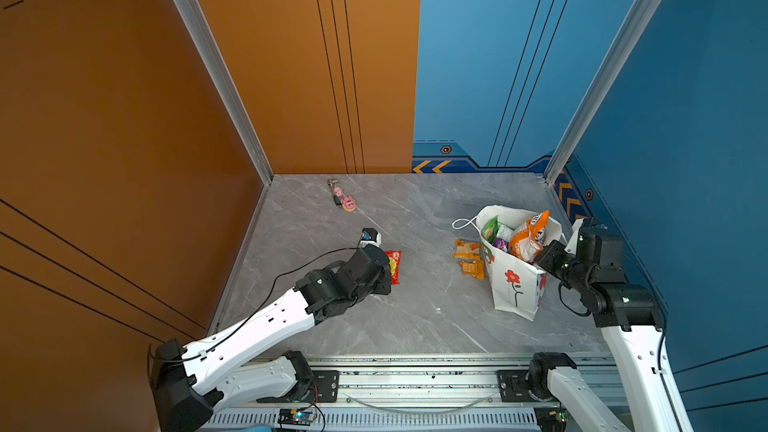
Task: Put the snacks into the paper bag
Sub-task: 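Lift and carry the red packet with the left gripper toward the paper bag, then lower the red packet into the paper bag and open the left gripper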
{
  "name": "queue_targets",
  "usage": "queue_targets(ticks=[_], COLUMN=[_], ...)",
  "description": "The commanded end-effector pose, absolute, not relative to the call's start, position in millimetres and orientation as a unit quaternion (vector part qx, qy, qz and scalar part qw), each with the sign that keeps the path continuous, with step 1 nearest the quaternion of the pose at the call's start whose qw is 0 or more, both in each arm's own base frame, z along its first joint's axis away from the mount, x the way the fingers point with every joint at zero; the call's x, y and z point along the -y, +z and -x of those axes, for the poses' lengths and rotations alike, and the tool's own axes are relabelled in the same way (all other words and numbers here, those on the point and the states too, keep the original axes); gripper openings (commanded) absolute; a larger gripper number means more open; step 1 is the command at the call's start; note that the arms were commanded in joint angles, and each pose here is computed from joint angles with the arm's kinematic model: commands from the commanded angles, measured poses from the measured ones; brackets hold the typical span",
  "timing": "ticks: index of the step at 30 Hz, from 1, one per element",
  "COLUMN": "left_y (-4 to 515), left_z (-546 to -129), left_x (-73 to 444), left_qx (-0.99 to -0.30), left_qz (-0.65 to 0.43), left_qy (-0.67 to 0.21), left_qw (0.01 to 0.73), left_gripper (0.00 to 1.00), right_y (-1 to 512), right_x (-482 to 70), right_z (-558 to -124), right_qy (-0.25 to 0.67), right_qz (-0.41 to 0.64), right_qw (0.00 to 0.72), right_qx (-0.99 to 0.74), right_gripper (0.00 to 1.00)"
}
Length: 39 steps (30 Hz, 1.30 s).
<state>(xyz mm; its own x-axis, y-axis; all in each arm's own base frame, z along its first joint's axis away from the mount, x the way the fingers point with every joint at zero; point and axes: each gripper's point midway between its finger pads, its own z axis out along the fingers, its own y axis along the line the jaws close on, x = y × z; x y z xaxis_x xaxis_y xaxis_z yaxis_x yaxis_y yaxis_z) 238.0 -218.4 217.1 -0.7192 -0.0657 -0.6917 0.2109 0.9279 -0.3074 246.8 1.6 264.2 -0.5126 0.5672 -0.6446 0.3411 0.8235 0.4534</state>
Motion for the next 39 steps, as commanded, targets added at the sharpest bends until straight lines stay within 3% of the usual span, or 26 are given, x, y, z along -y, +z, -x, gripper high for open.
queue_targets(ticks=[1,11,20,39], left_y=[255,307,346,361], left_z=[-247,-254,-263,-293], left_x=[216,228,288,404], left_qx=[-0.891,-0.869,-0.853,-0.851], left_qz=[-0.048,-0.06,-0.119,-0.173], left_qy=[-0.186,-0.2,-0.234,-0.283], left_qw=[0.412,0.449,0.451,0.408], left_gripper=[0.0,0.0,0.0,0.0], right_y=[309,311,311,312], right_x=[-6,-7,-8,-10], right_z=[-259,-260,-261,-261], right_qy=[0.165,0.17,0.171,0.177], right_qz=[-0.241,-0.239,-0.239,-0.236], right_qw=[0.495,0.498,0.497,0.499], right_qx=[-0.818,-0.816,-0.816,-0.815], right_gripper=[0.0,0.0,0.0,0.0])
